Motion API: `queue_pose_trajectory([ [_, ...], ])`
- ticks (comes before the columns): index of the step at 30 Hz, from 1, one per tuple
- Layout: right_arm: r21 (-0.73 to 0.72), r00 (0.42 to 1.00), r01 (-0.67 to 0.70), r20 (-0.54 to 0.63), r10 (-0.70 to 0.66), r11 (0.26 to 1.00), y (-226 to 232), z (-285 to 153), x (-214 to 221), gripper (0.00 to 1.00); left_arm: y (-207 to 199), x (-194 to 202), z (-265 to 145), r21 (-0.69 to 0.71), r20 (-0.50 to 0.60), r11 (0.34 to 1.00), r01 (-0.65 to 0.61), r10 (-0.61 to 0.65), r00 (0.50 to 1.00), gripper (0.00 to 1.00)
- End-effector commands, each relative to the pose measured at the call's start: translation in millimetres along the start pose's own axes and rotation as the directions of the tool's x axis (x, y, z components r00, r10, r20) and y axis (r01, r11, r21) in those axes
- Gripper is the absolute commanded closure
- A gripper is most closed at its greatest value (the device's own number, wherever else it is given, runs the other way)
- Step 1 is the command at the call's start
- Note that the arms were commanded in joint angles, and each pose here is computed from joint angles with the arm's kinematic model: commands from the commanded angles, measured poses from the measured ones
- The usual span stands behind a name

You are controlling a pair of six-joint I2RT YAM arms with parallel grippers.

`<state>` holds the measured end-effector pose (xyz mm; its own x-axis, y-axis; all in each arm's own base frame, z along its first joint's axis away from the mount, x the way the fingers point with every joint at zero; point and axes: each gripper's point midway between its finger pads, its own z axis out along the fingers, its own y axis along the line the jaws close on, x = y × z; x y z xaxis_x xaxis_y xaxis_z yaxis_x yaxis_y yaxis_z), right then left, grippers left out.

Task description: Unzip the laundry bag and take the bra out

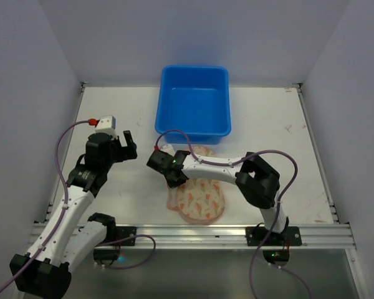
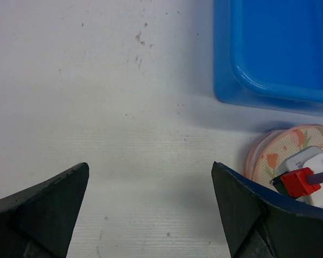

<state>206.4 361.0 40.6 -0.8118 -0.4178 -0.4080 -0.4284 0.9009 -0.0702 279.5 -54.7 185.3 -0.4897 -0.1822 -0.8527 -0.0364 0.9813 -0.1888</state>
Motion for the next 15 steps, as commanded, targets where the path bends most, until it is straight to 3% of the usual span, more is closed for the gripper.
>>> queue_pose_trajectory([
  [1, 0.05, 0.998, -0.023, 0.051, 0.02, 0.998, -4.0, -5.9, -15.5, 0.92, 1.9, -10.6, 0.0, -0.004, 0.049, 1.0, -0.013, 0.013, 0.999, 0.0],
  [3, 0.064, 0.998, -0.024, 0.058, 0.021, 0.998, -6.7, -7.7, -16.2, 1.0, 1.8, -10.9, 0.0, -0.004, 0.051, 1.0, -0.013, 0.013, 0.999, 0.0],
  [7, 0.05, 0.997, -0.035, 0.075, 0.031, 0.998, -8.0, -18.5, -21.1, 1.0, 1.6, -10.6, 0.3, -0.003, 0.049, 1.0, -0.013, 0.013, 0.999, 0.0],
  [15, -0.037, 0.98, -0.079, 0.18, 0.084, 0.996, -24.3, -85.6, -37.7, 1.0, 0.9, -9.8, 1.1, 0.001, 0.046, 1.0, -0.015, 0.015, 0.999, 0.0],
])
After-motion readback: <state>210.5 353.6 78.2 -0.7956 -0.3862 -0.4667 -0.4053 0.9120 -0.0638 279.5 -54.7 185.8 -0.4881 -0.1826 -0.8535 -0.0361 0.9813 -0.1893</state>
